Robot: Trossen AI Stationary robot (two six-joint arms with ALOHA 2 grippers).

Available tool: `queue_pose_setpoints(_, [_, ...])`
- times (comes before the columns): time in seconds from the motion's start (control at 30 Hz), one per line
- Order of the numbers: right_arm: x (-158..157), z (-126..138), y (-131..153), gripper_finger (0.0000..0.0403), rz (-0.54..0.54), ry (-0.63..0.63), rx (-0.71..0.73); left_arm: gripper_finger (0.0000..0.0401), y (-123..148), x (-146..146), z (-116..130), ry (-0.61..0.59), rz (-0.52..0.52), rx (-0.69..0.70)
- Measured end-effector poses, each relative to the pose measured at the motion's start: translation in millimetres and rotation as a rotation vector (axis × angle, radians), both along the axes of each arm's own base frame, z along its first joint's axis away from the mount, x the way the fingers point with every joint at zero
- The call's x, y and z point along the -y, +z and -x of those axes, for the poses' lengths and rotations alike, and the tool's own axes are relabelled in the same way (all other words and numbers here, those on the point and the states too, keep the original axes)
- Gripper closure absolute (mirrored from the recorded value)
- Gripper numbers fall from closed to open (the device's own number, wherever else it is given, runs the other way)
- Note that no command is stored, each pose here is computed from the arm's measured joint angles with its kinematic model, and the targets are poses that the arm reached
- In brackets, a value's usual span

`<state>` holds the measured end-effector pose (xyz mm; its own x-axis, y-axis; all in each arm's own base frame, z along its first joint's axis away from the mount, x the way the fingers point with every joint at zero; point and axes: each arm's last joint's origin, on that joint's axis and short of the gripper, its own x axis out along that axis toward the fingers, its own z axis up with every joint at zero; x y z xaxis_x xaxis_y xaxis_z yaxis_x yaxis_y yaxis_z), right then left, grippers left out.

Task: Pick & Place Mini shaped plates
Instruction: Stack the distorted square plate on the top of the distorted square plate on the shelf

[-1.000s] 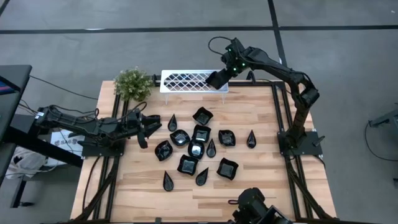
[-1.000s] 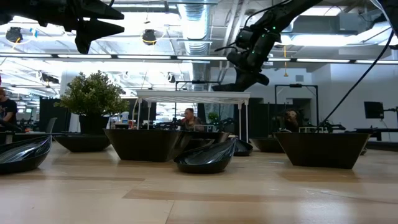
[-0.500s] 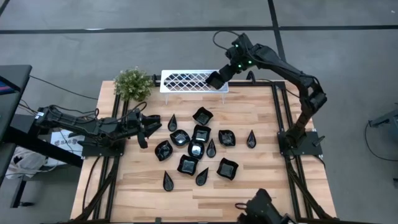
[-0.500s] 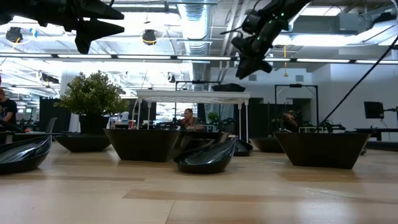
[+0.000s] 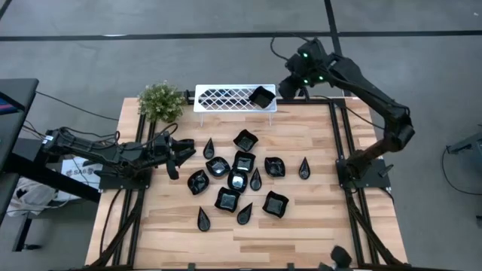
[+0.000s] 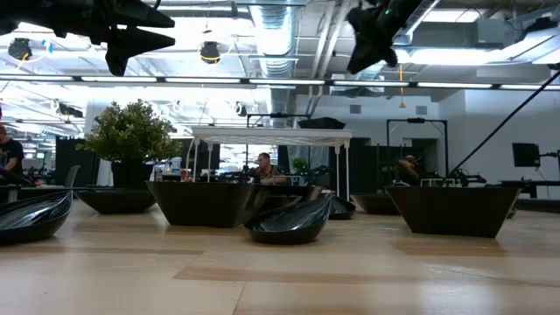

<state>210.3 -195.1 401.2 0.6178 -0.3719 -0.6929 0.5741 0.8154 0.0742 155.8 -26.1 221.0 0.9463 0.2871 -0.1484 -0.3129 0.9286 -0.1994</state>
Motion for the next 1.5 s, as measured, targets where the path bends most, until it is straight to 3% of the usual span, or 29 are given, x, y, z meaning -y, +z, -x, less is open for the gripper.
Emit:
queue_pose_setpoints(0.13, [-21,13,3,0.0326,0.001,0.101,-0.098,0.0246,0,0,0,0.000,-0.002,-0.001])
queue_pose_setpoints(0.3, [-43,25,3,0.0326,-0.090,0.278,-0.138,0.0246,0,0,0,0.000,-0.002,-0.001])
queue_pose_setpoints(0.6, [-65,15,4,0.0326,-0.124,0.440,-0.112,0.0246,0,0,0,0.000,0.001,0.000])
queue_pose_setpoints(0.73, [-75,10,-11,0.0326,-0.136,0.497,-0.113,0.0246,0,0,0,0.000,0.002,0.000])
queue_pose_setpoints(0.9, [-91,22,-51,0.0326,-0.144,0.441,-0.009,0.0246,0,0,0,0.001,0.008,0.003])
queue_pose_setpoints(1.13, [-110,32,-119,0.0326,-0.146,0.253,0.172,0.0246,0,0,0,0.006,0.038,0.011])
queue_pose_setpoints(1.5, [-156,8,-150,0.0326,-0.357,0.362,0.093,0.0246,0,0,0,0.006,0.040,0.012])
